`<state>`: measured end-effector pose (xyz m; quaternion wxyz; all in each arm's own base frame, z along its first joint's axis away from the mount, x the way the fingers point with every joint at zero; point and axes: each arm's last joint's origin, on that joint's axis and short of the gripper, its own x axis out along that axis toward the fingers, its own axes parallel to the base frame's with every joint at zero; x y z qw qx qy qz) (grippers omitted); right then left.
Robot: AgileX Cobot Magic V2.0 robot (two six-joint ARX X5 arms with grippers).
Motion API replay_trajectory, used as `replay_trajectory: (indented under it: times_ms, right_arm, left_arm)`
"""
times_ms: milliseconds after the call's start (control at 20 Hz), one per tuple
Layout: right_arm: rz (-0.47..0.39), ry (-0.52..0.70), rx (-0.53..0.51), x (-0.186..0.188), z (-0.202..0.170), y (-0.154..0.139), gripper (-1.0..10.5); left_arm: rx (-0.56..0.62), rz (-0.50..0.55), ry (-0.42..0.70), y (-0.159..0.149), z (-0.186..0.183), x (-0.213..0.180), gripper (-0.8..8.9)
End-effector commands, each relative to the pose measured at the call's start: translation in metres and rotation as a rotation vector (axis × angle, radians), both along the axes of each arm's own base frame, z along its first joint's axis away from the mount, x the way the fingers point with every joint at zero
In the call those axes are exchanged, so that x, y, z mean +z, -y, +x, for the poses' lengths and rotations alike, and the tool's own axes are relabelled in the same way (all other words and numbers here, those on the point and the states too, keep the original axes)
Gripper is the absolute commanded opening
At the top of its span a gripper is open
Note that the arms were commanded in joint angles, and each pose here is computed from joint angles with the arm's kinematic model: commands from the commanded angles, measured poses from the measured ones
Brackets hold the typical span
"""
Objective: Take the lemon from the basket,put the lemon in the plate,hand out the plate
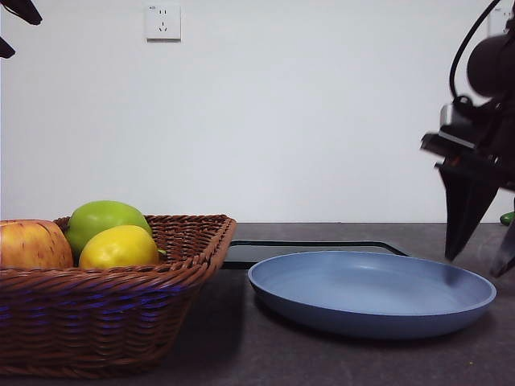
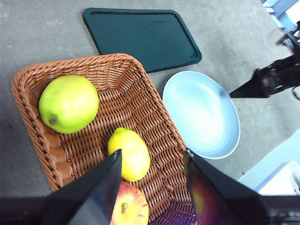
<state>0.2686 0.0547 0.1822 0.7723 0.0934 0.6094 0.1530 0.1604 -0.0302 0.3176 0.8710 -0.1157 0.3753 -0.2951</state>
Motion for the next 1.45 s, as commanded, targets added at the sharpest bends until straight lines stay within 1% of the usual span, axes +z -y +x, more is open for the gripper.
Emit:
replay_trajectory:
  times_ms: [50,100,150,250,450,600,800,850,950,1000,1150,1250,1350,1450]
  right_arm:
    - [0.03,-0.027,0.02,-0.01,0.008,-0.007,2.4]
    - [0.053,-0.033,0.029,-0.014,0.01,-0.009,2.4]
    - [0.071,-0.039,0.029,-0.018,0.012,-0.011,2.1]
    - [0.069,-0.055,0.006,-0.024,0.015,-0.011,1.4]
    - [0.068,-0.07,0.004,-0.023,0.013,-0.011,0.0]
    - [0.069,-0.065,0.003,-0.015,0.008,-0.009,0.0]
    - [0.077,-0.024,0.001,0.01,-0.005,-0.006,0.0]
    - [0.079,-0.011,-0.007,0.017,-0.008,-0.003,0.0]
    - [0.083,0.012,-0.022,0.031,-0.017,0.003,0.0]
    - [0.084,0.025,-0.031,0.038,-0.022,0.007,0.0]
    - [0.089,0.07,-0.059,0.057,-0.036,0.017,0.0]
    - [0.092,0.096,-0.07,0.066,-0.045,0.021,0.0]
    - [0.095,0.12,-0.073,0.074,-0.053,0.022,0.0]
    - [0.098,0.14,-0.072,0.079,-0.057,0.023,0.0]
  left_arm:
    - [-0.006,-0.003,0.014,0.001,0.001,0.005,2.34]
    - [-0.006,-0.002,0.014,0.001,0.001,0.005,2.34]
    - [-0.006,-0.002,0.014,0.001,0.001,0.005,2.34]
    - [-0.005,-0.002,0.014,0.001,0.001,0.005,2.34]
    - [-0.005,-0.002,0.014,0.001,0.001,0.005,2.34]
    - [-0.006,-0.002,0.014,0.001,0.001,0.005,2.34]
    - [-0.01,-0.005,0.009,0.003,0.001,0.005,2.35]
    - [-0.016,-0.005,0.009,0.004,0.001,0.005,2.59]
    - [-0.035,-0.007,0.0,0.007,-0.001,0.004,3.53]
    - [-0.047,-0.007,-0.01,0.009,-0.002,0.004,3.69]
    - [-0.096,-0.004,-0.032,0.017,-0.005,0.002,3.69]
    - [-0.091,-0.013,-0.058,0.022,-0.002,0.0,3.69]
    - [-0.055,0.019,-0.115,0.03,0.007,-0.007,3.74]
    - [-0.049,0.102,-0.167,0.041,0.018,-0.019,3.77]
